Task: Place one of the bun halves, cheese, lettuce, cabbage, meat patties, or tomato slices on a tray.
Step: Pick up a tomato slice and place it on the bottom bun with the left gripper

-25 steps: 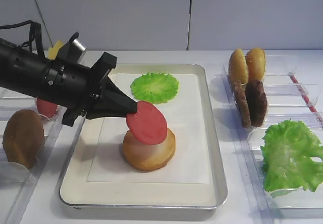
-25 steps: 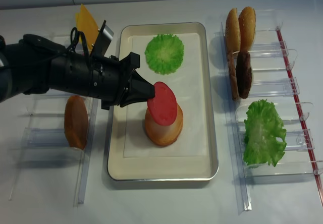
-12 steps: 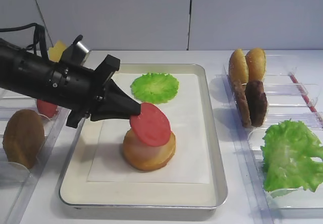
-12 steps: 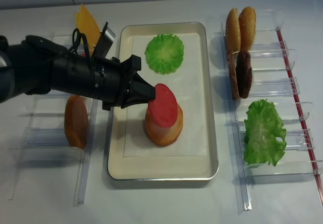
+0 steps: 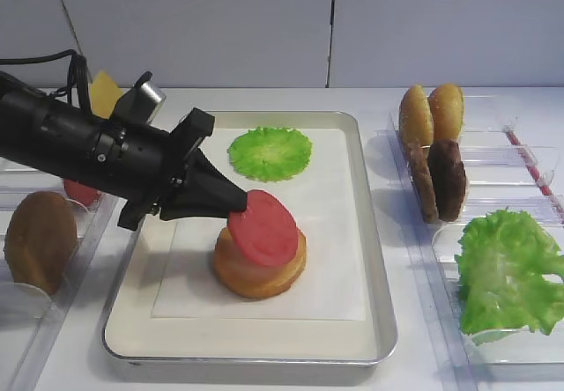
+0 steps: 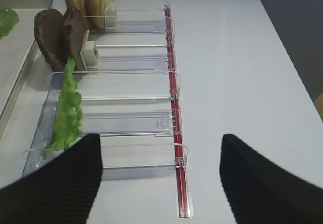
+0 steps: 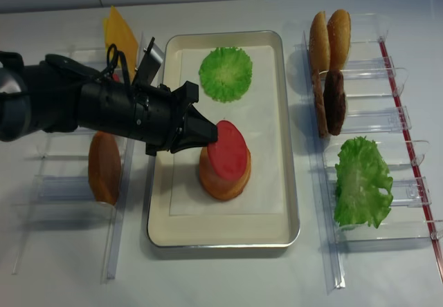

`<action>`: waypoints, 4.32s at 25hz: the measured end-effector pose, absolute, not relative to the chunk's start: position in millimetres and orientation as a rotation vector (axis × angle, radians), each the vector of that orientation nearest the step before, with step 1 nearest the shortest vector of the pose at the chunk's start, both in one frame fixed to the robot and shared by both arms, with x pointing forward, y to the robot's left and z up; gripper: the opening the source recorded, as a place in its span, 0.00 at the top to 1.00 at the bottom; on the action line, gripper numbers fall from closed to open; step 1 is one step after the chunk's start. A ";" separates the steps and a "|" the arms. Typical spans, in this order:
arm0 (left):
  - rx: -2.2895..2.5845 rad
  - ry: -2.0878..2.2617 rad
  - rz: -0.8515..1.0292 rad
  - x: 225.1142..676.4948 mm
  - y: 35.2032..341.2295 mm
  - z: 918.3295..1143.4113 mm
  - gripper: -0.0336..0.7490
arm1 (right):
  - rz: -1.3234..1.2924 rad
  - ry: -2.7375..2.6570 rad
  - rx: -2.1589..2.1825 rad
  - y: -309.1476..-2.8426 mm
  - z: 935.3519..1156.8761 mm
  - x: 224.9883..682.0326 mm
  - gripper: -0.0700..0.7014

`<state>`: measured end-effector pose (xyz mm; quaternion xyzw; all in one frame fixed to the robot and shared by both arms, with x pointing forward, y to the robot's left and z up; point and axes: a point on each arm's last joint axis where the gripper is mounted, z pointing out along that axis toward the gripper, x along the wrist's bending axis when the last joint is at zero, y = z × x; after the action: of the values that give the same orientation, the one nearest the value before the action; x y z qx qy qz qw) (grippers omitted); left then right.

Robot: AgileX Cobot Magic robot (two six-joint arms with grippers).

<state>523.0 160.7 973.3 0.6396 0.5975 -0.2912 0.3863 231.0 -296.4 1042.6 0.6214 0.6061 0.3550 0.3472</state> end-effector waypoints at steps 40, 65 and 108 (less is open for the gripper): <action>1.624 1.522 -0.743 523.7 160.4 972.2 0.87 | 0.921 1.572 1.612 -296.4 1042.6 231.0 0.23; 1.663 1.486 -0.761 524.4 159.2 962.7 0.83 | 0.921 1.572 1.612 -296.4 1042.6 231.0 0.23; 1.901 1.356 -0.576 547.2 161.5 978.8 0.23 | 0.921 1.572 1.612 -296.4 1042.6 231.0 0.23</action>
<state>547.2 161.5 978.8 0.7374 0.5261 -0.2235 0.3598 231.0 -296.4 1042.6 0.6214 0.6061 0.3550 0.3472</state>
